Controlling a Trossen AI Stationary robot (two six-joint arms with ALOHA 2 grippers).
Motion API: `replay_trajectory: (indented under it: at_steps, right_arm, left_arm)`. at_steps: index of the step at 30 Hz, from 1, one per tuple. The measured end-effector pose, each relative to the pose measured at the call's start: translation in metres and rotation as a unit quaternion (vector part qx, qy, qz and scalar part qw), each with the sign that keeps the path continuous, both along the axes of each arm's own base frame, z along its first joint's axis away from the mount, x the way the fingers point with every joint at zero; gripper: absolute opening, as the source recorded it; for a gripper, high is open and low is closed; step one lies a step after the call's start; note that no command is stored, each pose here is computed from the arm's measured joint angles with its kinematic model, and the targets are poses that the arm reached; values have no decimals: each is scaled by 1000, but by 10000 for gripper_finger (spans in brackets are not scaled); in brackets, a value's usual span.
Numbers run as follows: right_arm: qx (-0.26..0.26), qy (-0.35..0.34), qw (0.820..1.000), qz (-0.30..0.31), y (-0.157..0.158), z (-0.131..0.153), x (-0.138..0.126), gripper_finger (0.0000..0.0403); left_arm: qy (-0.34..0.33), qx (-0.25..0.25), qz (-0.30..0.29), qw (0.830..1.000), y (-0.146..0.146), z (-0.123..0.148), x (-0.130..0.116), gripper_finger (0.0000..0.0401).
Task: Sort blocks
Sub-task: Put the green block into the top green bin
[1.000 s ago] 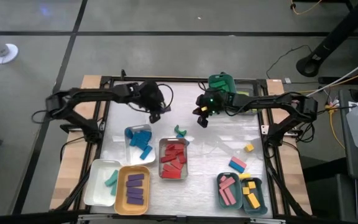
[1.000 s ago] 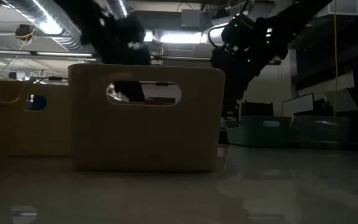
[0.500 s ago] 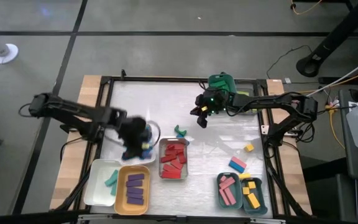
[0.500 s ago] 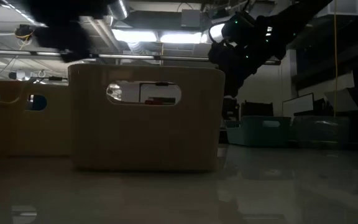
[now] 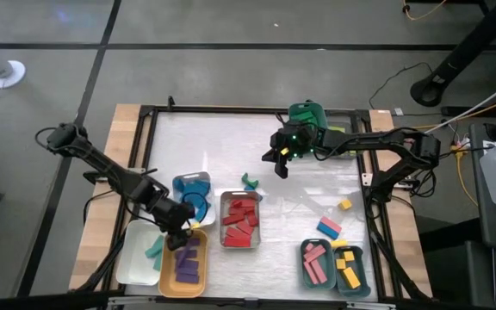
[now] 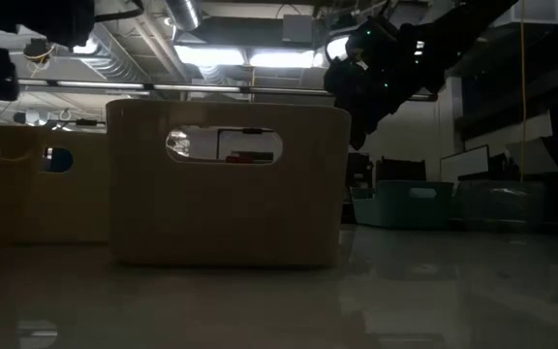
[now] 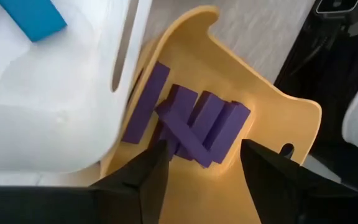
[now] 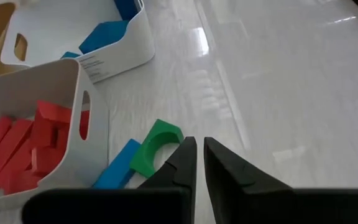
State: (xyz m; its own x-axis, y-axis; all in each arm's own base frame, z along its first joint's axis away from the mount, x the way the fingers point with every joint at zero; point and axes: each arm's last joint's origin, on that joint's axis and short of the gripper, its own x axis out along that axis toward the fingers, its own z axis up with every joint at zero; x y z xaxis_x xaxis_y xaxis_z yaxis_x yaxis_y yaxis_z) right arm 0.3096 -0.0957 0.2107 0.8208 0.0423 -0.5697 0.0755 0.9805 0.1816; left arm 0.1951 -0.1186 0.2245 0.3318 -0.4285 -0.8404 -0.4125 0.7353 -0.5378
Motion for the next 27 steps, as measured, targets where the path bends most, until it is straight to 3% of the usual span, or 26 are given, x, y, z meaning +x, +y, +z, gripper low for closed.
replay_trajectory:
  at_steps: [15,22,27]
  right_arm:
    - [-18,5,1000,-19,-2,0,0,33]
    - [-33,13,998,-61,-4,-1,0,34]
    - [-22,12,998,-65,-4,-1,0,70]
  left_arm:
    - [-26,37,-2,999,-6,0,-3,184]
    - [-71,105,-2,992,-3,-1,-1,184]
    - [-85,130,2,988,-2,0,0,184]
